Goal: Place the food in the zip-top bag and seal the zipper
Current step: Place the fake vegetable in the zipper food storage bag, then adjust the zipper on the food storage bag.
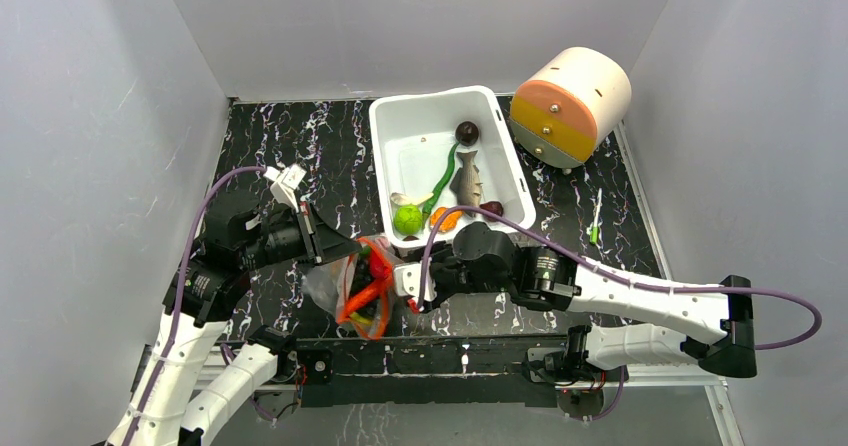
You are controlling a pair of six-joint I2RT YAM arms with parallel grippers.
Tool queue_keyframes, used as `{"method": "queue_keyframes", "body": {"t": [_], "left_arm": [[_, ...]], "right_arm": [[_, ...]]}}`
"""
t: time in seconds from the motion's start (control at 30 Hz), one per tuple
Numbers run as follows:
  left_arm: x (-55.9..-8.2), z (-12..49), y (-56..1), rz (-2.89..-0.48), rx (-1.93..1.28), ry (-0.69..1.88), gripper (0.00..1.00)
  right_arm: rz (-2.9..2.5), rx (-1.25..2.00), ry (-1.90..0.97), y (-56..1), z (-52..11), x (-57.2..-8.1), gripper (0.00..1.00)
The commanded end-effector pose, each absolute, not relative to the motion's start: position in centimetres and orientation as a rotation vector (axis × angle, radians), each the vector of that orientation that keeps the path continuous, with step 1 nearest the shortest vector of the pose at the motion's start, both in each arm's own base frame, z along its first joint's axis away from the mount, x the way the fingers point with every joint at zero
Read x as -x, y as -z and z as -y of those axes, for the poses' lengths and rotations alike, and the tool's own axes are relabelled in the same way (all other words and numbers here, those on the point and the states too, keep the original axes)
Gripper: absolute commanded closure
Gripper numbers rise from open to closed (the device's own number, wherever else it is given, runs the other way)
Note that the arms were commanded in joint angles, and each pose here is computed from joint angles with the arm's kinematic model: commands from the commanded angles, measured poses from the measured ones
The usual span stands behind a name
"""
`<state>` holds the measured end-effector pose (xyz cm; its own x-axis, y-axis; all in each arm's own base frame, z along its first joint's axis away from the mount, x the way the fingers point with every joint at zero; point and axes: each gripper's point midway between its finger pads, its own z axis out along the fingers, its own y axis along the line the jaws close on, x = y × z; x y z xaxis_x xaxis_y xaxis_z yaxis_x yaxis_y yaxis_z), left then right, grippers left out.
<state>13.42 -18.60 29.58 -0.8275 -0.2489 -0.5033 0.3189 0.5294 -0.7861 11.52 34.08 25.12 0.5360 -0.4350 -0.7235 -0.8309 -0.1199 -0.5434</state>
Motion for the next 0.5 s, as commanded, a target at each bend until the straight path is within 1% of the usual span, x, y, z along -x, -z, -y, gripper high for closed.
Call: {"method": "queue_keyframes", "body": {"t": [0.0,0.13,0.4,0.47], "left_arm": [[-12.8,19.0,-32.2,-2.105,-0.109,1.354,1.00],[-12.9,19.1,-32.3,-2.103,-0.114,1.357,1.00],[-13.0,19.1,-32.3,-2.095,-0.117,1.360,1.00],[-13.0,19.2,-32.3,-2.093,-0.115,1.362,1.00]], "right_arm": [[-1.006,1.642,-0.417,-27.0,-35.0,-13.1,0.57],[-1.011,1.643,-0.431,-26.4,-35.5,-13.1,0.60],[-1.003,1.617,-0.465,-26.4,-36.3,-13.0,0.60],[-1.002,1.612,-0.467,-26.4,-36.5,-13.1,0.62]]}}
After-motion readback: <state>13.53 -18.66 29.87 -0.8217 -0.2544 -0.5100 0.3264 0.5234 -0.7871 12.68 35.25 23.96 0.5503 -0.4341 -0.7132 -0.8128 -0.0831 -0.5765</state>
